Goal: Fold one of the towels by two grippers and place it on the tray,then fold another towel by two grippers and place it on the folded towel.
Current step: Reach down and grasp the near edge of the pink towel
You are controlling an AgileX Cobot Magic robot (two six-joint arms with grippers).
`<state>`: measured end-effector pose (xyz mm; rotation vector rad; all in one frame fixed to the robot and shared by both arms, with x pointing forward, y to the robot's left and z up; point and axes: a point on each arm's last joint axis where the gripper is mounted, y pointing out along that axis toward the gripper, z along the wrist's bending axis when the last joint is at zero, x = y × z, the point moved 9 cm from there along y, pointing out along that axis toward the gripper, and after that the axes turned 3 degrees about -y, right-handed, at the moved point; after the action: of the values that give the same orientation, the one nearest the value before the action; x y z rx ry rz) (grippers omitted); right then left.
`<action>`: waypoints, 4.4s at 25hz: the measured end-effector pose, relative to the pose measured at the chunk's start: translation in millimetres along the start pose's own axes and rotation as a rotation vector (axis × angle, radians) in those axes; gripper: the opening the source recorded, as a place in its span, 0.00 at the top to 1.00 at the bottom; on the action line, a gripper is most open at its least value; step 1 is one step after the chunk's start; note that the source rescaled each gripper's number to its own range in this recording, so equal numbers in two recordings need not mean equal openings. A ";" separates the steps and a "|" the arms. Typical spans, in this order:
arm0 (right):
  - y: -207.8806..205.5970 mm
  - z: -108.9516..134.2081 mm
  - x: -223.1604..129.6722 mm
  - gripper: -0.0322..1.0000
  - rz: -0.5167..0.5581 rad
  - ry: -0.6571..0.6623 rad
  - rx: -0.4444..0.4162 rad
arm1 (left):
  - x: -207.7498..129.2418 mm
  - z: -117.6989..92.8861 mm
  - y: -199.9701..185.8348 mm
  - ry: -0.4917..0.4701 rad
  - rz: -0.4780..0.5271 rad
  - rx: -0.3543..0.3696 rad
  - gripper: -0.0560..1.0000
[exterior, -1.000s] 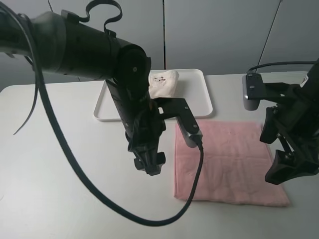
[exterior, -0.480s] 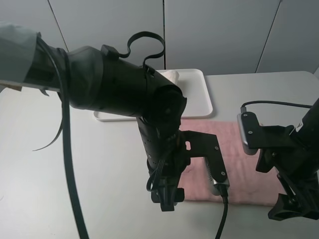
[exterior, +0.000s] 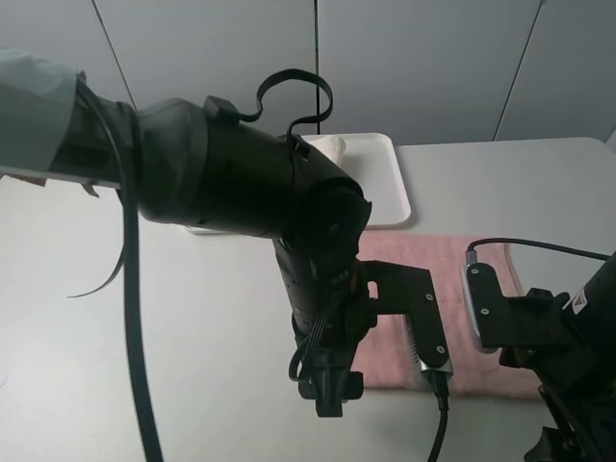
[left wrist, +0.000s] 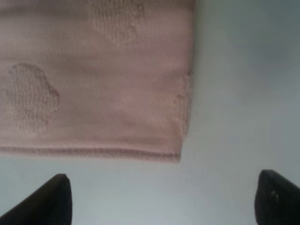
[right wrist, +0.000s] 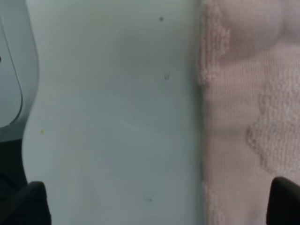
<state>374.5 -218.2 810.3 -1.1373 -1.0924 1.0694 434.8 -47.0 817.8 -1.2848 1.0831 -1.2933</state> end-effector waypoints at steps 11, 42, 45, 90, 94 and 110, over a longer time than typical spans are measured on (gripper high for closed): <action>4.2 -9.2 -24.0 0.00 0.110 0.015 -0.084 | 0.5 -0.4 8.1 0.002 0.003 -0.002 0.00; 9.1 -8.4 -26.9 0.00 0.104 0.045 -0.109 | 6.3 -24.7 39.0 0.103 0.053 0.007 0.00; 9.1 -8.4 -26.9 0.00 0.104 0.045 -0.109 | 6.2 -24.5 39.0 0.104 0.054 0.008 0.00; 28.7 0.7 -24.7 0.00 0.111 0.035 -0.005 | 4.3 -22.5 41.1 0.120 0.065 0.018 0.00; 30.3 -4.3 -22.9 0.16 0.102 0.033 -0.026 | 4.0 -22.6 41.1 0.120 0.066 0.017 0.00; 33.0 -20.2 -17.0 0.96 0.087 -0.018 -0.081 | 0.7 -17.1 40.6 0.117 0.087 0.046 0.06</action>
<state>389.5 -234.1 774.2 -1.2513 -1.1173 1.1128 419.8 -53.5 776.9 -1.1268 1.1714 -1.3336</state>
